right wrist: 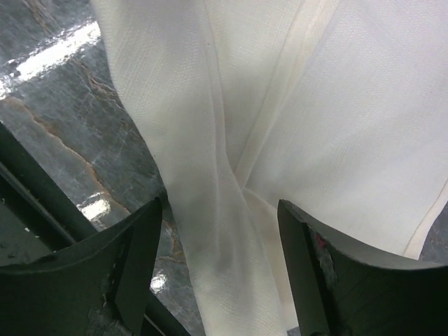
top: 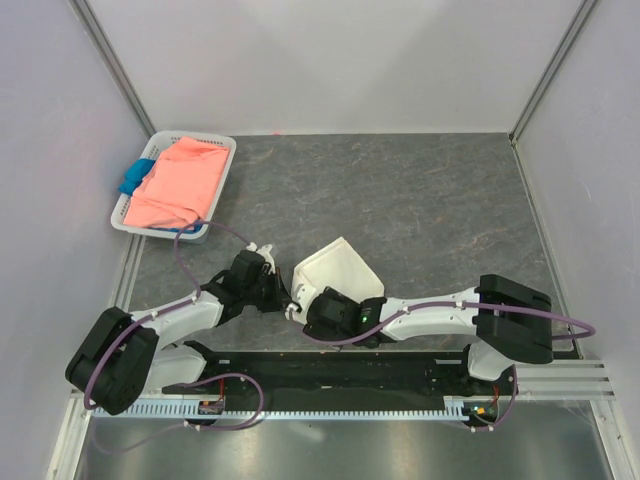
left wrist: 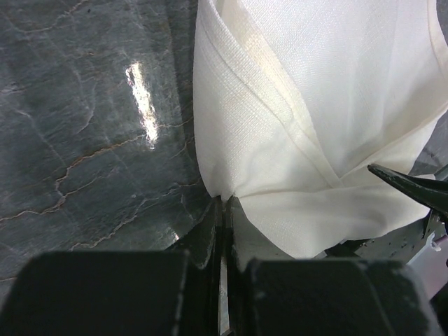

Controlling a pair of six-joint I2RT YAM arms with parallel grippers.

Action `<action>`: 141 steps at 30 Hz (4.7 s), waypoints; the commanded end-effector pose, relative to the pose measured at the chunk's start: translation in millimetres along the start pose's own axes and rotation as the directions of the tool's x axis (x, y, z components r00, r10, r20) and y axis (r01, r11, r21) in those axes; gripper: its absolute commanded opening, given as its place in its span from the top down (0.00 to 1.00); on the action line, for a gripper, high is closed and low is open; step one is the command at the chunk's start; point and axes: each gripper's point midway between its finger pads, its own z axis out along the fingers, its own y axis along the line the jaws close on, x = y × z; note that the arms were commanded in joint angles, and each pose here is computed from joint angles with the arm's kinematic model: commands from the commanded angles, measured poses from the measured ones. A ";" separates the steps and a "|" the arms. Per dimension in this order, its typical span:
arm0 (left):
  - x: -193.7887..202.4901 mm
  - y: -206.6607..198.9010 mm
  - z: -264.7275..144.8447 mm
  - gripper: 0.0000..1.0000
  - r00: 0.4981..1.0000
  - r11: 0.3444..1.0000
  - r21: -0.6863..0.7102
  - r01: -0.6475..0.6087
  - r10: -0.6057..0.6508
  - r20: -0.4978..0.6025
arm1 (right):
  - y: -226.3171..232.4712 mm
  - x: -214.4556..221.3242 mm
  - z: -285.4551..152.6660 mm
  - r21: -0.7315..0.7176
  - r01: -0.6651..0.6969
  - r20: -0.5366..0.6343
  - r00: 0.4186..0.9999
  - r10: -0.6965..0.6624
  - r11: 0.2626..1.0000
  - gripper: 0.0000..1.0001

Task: Fold the napkin, place the utensils inside, and roll it up
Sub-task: Roll the napkin with the utensil

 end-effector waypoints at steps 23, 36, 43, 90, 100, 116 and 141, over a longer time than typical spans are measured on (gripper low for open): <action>-39.0 21.5 -17.9 0.28 0.990 0.980 -0.196 -0.031 0.056 0.127 | 41.2 17.8 5.0 -0.380 -0.092 -0.202 0.979 0.014 0.920 0.82; -56.2 9.0 -50.7 0.14 0.928 0.994 -0.094 -0.047 0.079 0.364 | 48.8 7.4 -5.3 -0.570 -0.218 -0.239 0.966 0.094 0.793 0.82; -36.2 -23.8 -48.6 0.19 0.932 0.979 0.137 -0.149 0.093 0.352 | 45.3 5.5 -5.1 -0.668 -0.297 -0.277 0.950 0.142 0.683 0.83; -12.2 13.6 -13.5 0.98 0.992 0.999 -0.045 -0.031 0.036 0.122 | -38.2 -45.8 -26.8 -0.523 -0.361 -0.168 0.932 0.322 0.772 0.31; -13.9 23.9 -10.1 0.98 0.996 0.991 -0.132 0.014 -0.003 0.085 | -42.1 -52.2 -40.8 -0.019 -0.090 0.159 0.983 0.092 0.996 0.28; -12.4 22.5 -3.8 0.98 0.999 0.991 -0.132 -0.010 0.015 0.037 | 3.1 -44.5 1.0 0.028 0.100 0.137 0.985 -0.103 0.995 0.29; -18.6 -3.1 -5.0 0.92 0.997 0.998 -0.006 -0.066 0.066 0.041 | 21.8 8.2 35.3 -0.262 0.012 -0.081 0.996 -0.034 0.965 0.61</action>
